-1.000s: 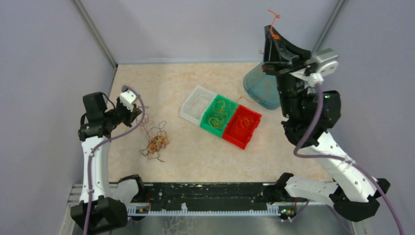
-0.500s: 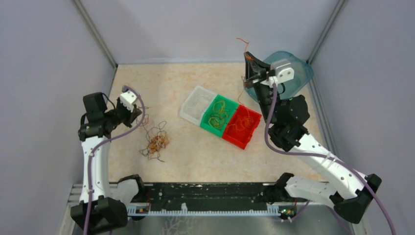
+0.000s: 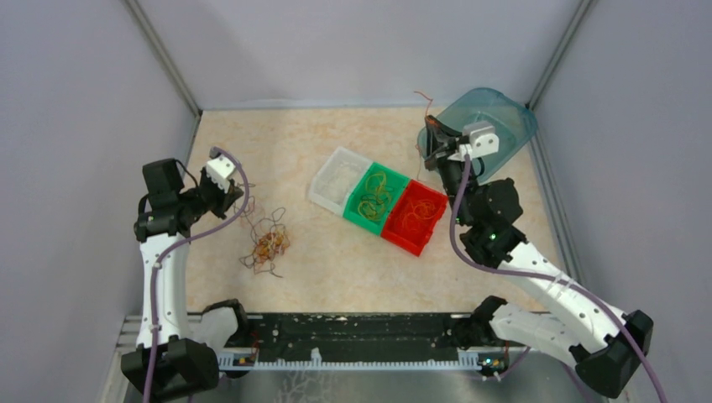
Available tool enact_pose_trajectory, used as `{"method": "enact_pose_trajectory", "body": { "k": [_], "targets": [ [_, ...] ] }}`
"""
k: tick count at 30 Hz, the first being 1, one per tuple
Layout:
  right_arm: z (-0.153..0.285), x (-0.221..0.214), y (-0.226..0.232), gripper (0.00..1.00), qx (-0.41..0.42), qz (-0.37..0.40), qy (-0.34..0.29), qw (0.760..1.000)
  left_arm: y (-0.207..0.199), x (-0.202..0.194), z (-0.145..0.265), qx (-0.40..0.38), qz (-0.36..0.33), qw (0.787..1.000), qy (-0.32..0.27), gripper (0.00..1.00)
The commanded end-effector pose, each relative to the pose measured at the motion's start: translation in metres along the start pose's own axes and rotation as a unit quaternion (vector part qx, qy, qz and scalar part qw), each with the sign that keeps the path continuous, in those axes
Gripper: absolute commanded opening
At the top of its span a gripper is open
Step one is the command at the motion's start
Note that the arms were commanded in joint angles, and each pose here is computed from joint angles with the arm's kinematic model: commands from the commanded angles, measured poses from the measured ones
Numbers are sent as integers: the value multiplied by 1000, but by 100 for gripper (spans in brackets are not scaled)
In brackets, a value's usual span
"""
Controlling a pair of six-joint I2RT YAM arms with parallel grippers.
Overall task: Untangle the cables
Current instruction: Place the cable in the bin.
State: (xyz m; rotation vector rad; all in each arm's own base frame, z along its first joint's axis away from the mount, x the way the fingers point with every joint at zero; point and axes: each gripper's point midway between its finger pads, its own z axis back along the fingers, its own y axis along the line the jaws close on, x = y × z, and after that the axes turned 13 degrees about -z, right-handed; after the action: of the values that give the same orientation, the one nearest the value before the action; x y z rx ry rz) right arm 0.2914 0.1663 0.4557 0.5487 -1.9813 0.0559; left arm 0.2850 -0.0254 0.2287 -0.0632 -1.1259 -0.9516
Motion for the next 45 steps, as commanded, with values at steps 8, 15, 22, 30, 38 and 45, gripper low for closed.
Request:
{"method": "enact_pose_trajectory", "body": {
  "k": [8, 15, 22, 30, 38, 45],
  "targets": [
    [38, -72, -19, 0, -32, -66, 80, 994, 2, 15, 6, 1, -17, 1000, -20, 0],
    [67, -120, -36, 0, -77, -89, 150, 982, 3, 20, 7, -1, -15, 1000, -27, 0],
    [100, -178, -59, 0, -170, -99, 257, 946, 2, 22, 7, -5, -12, 999, -31, 0],
    [127, -237, -67, 0, -222, -94, 349, 905, 2, 29, 7, -11, -4, 999, -43, 0],
    [125, -299, -73, 0, -258, -98, 436, 857, 0, 49, 14, -25, 7, 997, -68, 0],
    [135, -314, -77, 35, -265, -126, 478, 828, -1, 84, 28, -38, 15, 993, -115, 0]
  ]
}}
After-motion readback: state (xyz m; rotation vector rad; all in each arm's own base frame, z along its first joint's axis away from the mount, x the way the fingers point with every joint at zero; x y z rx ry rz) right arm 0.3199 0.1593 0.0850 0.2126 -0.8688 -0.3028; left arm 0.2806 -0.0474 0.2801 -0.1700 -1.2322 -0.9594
